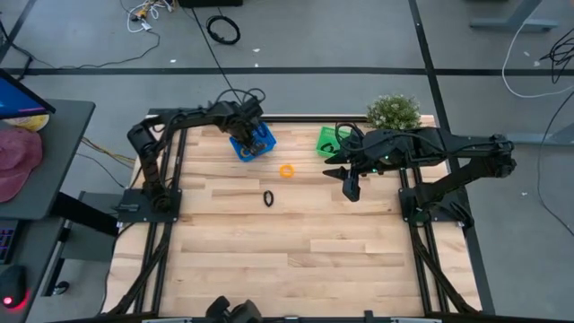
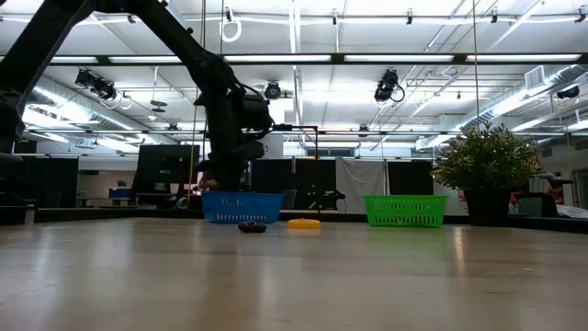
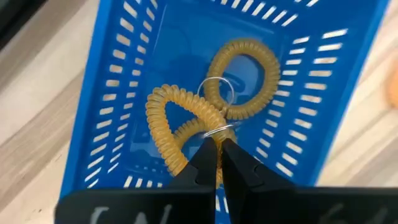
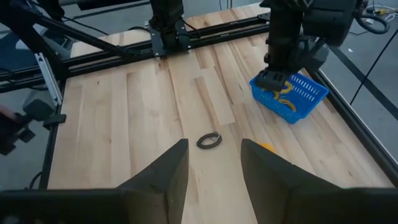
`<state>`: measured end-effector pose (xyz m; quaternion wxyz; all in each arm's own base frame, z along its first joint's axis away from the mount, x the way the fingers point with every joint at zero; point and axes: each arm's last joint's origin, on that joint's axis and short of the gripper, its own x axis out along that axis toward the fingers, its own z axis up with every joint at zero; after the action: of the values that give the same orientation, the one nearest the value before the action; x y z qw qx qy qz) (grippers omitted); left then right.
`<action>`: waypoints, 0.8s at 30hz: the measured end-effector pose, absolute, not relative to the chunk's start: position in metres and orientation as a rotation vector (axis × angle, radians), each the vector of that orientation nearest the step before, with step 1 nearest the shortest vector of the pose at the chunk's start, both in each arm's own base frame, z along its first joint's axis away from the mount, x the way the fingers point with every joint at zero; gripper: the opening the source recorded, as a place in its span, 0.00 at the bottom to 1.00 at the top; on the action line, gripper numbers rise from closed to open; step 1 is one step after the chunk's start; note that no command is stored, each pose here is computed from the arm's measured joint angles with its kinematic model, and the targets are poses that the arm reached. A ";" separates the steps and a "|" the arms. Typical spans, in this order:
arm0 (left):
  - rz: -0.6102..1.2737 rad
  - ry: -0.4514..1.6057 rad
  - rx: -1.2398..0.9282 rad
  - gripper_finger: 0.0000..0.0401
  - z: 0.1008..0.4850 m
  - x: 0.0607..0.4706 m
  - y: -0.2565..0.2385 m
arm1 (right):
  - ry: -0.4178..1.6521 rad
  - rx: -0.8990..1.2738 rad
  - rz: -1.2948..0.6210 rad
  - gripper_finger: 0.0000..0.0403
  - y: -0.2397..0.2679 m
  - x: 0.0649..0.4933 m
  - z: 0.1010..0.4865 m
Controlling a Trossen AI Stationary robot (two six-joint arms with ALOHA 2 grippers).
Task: Sort spring keychains
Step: Put the yellow spring keychain into the blue bin, then put the black spring keychain into the green bin
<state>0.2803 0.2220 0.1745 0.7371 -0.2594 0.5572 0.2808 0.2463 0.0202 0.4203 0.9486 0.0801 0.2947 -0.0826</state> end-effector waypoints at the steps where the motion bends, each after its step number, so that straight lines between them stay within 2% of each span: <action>1: 0.614 1.231 -0.565 0.02 0.173 0.280 0.222 | 0.600 0.163 -0.168 0.37 0.020 0.246 0.420; 6: 0.627 1.231 -0.542 0.03 0.169 0.282 0.224 | 0.598 0.171 -0.170 0.37 0.020 0.246 0.420; 10: 0.633 1.216 -0.535 0.09 0.170 0.283 0.225 | 0.597 0.171 -0.170 0.37 0.020 0.246 0.420; 24: 0.616 1.221 -0.496 0.43 0.176 0.283 0.221 | 0.595 0.175 -0.171 0.37 0.020 0.247 0.421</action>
<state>0.2834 0.2214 0.1755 0.7470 -0.2266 0.5581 0.2813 0.2465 0.0202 0.4205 0.9487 0.0859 0.2926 -0.0841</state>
